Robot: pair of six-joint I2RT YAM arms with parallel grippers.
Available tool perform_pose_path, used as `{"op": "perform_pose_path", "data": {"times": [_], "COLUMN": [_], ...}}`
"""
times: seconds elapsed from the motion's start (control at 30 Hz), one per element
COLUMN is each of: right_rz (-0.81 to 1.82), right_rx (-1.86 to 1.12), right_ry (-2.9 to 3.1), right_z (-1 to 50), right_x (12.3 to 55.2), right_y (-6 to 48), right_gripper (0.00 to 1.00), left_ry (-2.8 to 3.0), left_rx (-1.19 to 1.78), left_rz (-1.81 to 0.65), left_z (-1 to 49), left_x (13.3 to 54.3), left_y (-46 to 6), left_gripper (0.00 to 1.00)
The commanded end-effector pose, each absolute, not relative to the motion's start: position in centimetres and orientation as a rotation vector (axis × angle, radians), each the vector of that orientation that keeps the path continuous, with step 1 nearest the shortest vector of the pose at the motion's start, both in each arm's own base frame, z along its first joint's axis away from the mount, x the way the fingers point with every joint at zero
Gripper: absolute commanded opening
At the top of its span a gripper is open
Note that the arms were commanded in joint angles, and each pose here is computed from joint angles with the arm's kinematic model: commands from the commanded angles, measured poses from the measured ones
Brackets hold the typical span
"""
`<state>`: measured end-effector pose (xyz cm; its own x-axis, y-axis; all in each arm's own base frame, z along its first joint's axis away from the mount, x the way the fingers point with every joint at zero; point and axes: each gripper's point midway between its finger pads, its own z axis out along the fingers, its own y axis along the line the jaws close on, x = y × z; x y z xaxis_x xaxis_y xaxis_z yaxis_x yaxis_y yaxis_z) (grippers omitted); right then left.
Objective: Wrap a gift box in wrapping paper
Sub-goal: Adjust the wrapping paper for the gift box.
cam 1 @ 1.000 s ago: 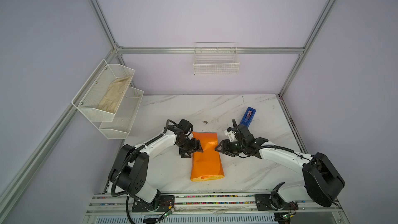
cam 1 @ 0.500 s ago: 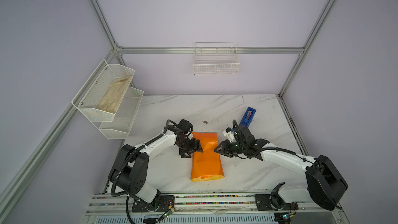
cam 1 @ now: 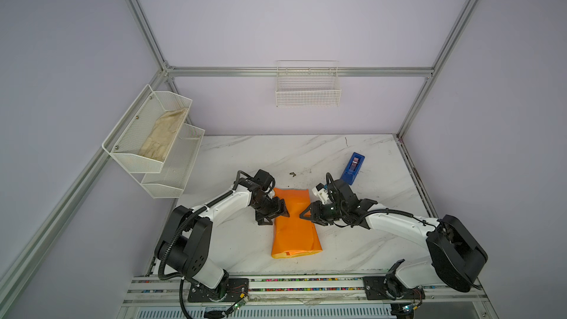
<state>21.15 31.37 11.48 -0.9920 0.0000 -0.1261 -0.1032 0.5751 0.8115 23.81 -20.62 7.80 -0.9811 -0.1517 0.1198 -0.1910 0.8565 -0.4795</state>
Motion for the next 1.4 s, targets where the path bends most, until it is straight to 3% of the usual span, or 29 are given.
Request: {"op": "perform_pose_path", "data": {"times": [0.0,0.37,0.77,1.07,1.37], "right_rz": [1.266,1.045,0.671,1.005,1.221], "right_rx": [-0.065,-0.068,-0.208,-0.159,-0.097], "right_ry": [2.784,2.877,2.930,2.887,2.646], "right_z": [8.8,5.8,3.6,4.6,13.3], "right_x": [20.6,20.5,20.0,18.8,21.7], "right_y": [31.0,31.0,31.2,34.4,35.0], "right_gripper": [0.48,0.52,0.67,0.65,0.64], "left_ry": [-2.945,-2.953,-2.966,-2.927,-2.898], "left_rx": [0.307,0.305,0.325,0.334,0.346], "left_rz": [0.738,0.828,0.892,0.908,0.767], "left_z": [7.4,8.7,9.1,8.0,5.5], "left_x": [23.5,24.0,24.5,24.1,22.7], "left_y": [-20.2,-20.9,-21.2,-21.6,-20.3], "left_gripper": [0.80,0.83,0.83,0.80,0.77]}}
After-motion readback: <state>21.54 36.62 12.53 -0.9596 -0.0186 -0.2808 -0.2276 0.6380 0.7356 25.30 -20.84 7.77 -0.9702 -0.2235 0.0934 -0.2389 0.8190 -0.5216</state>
